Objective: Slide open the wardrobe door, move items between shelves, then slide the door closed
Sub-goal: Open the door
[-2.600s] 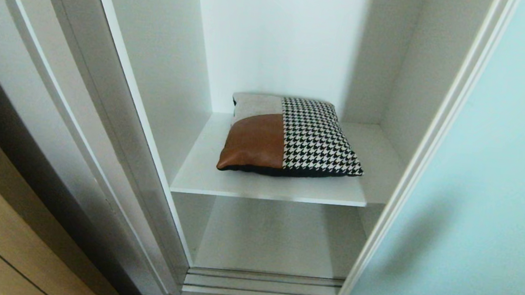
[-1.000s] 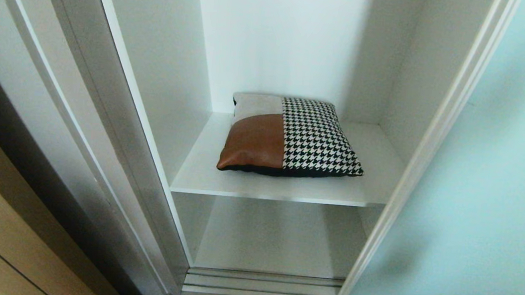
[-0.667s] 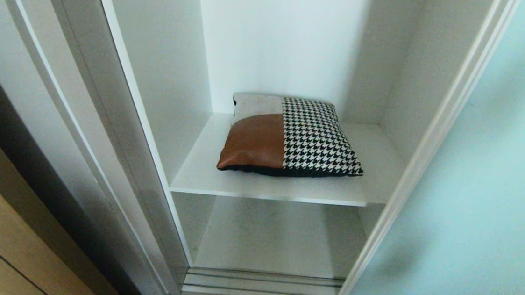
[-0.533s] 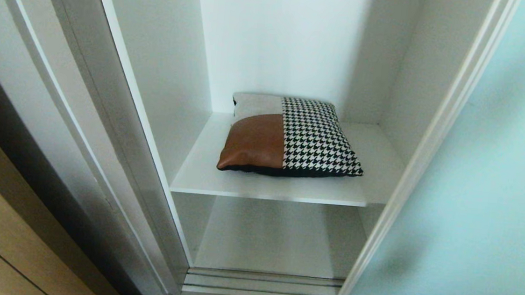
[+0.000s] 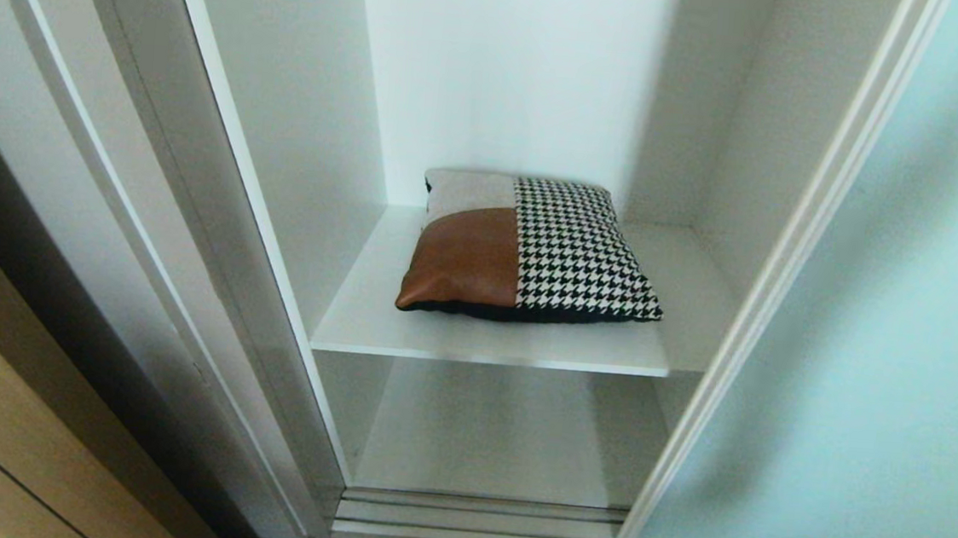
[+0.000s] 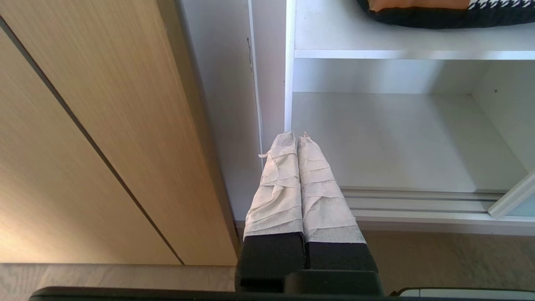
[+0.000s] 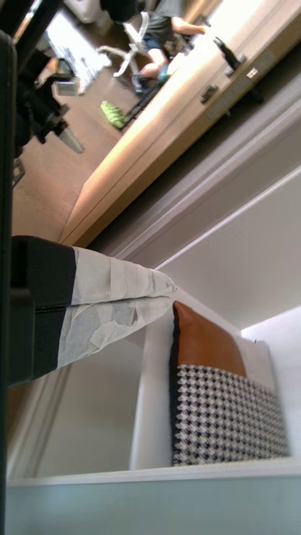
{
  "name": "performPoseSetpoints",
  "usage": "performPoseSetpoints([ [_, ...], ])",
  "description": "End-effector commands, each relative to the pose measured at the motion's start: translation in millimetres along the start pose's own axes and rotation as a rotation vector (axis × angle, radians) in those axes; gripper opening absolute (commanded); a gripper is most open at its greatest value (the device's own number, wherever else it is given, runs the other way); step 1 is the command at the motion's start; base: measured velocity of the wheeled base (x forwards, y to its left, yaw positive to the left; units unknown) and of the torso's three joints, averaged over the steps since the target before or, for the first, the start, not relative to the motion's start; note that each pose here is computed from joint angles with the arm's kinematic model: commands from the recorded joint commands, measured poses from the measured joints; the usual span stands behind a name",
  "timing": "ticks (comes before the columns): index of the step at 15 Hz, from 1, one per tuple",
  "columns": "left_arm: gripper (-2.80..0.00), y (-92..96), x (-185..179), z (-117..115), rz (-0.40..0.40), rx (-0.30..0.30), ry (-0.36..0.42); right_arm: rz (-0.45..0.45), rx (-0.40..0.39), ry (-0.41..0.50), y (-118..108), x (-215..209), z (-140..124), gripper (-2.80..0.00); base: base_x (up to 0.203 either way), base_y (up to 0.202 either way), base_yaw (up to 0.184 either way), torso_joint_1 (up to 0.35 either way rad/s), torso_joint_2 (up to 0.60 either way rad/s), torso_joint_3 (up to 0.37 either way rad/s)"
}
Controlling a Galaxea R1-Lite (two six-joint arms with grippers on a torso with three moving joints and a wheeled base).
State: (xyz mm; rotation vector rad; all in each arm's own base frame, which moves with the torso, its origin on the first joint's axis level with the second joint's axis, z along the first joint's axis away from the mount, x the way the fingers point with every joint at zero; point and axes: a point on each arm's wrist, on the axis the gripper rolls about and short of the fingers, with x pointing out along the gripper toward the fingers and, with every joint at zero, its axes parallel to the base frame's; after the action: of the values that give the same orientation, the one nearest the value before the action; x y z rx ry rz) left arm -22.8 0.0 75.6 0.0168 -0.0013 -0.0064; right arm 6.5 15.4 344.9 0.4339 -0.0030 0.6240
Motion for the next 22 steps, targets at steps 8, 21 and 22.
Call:
performPoseSetpoints([
  [8, -2.80, 0.0, 0, 0, 0.000, 0.000, 0.003, -0.017, -0.221, 0.156, -16, 39, -4, -2.80, 0.000, 0.000, 0.000, 0.000, 0.00, 0.000],
  [21, -2.80, 0.0, 0, 0, 0.000, 0.000, 0.003, -0.167, -0.301, 0.193, -4, 143, -47, -2.80, 0.000, 0.000, 0.000, 0.000, 0.00, 0.000],
  [22, -2.80, 0.0, 0, 0, 0.000, 0.000, 0.003, -0.209, -0.295, 0.198, -9, 151, -49, -2.80, 0.000, 0.000, 0.000, 0.000, 0.00, 0.000],
])
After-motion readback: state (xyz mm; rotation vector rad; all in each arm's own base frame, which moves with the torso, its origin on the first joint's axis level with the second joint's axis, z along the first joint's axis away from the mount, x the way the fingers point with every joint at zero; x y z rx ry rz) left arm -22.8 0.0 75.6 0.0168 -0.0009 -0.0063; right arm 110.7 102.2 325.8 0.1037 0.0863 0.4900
